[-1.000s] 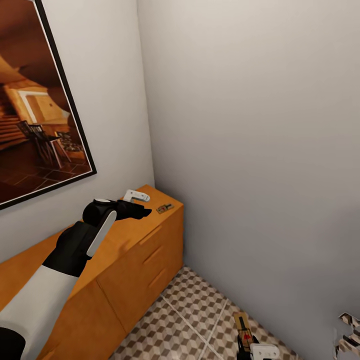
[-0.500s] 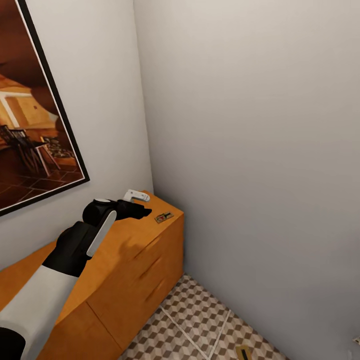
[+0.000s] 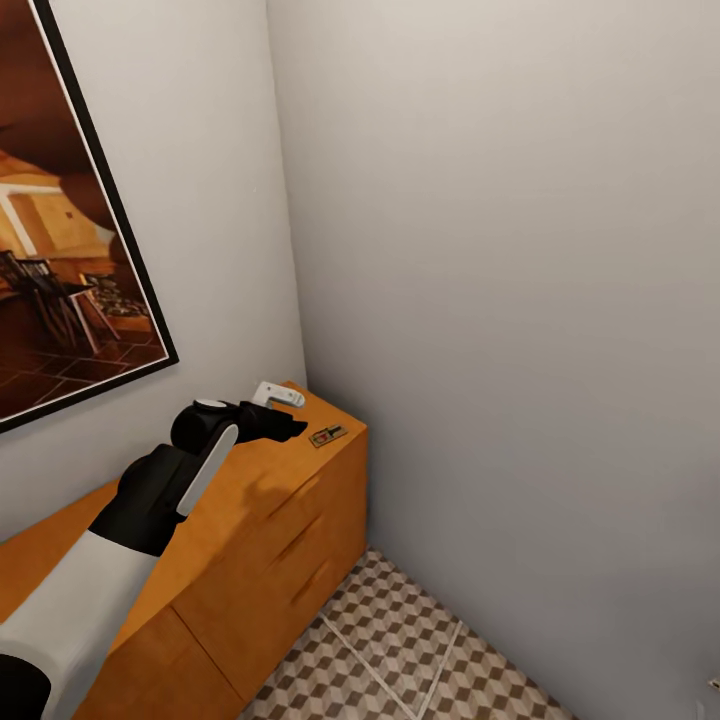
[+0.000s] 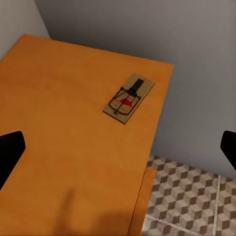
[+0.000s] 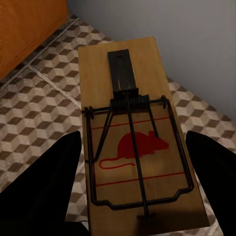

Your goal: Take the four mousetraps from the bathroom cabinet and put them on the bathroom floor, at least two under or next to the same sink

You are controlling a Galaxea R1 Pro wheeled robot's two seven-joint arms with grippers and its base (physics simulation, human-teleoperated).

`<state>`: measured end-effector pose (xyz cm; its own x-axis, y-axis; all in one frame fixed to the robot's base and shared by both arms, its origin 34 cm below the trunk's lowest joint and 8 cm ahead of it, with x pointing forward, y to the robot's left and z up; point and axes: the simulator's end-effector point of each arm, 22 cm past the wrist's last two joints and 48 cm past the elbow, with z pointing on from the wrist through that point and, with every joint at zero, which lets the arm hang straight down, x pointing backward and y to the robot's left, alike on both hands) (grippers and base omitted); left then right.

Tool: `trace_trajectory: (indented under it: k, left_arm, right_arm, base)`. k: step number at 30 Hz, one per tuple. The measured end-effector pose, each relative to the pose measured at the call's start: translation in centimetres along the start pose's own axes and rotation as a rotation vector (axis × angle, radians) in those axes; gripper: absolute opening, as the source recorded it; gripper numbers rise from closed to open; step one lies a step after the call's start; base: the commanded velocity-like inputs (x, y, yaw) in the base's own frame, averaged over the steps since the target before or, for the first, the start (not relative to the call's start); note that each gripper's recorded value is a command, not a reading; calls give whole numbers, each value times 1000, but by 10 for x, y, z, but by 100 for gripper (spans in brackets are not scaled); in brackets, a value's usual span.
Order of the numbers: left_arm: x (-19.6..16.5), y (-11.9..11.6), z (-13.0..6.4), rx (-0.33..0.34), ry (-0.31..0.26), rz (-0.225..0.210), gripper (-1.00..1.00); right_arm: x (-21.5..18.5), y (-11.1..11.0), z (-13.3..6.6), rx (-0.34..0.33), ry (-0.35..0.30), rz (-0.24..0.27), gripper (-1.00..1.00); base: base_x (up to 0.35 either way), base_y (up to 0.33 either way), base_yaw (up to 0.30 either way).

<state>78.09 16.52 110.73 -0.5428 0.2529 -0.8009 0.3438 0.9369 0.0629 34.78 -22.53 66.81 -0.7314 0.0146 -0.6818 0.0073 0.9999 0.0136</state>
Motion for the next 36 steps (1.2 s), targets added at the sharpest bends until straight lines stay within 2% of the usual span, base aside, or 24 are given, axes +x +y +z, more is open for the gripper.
trace_trajectory:
  k: [11, 24, 31, 36]
  left_arm:
    - [7, 2, 4, -3, 20, -5, 100]
    - [14, 4, 8, -6, 38, -9, 100]
    - [26, -3, 16, 0, 63, 14, 100]
    - [28, -5, 23, 2, 45, 28, 100]
  right_arm:
    - [1, 1, 0, 0, 1, 1, -100]
    - [1, 0, -1, 1, 1, 1, -100]
    - [1, 1, -1, 1, 2, 1, -100]
    - [1, 1, -1, 1, 3, 2, -100]
  base:
    - [22, 0, 0]
    - [201, 0, 0]
    - [84, 0, 0]
    - [8, 0, 0]
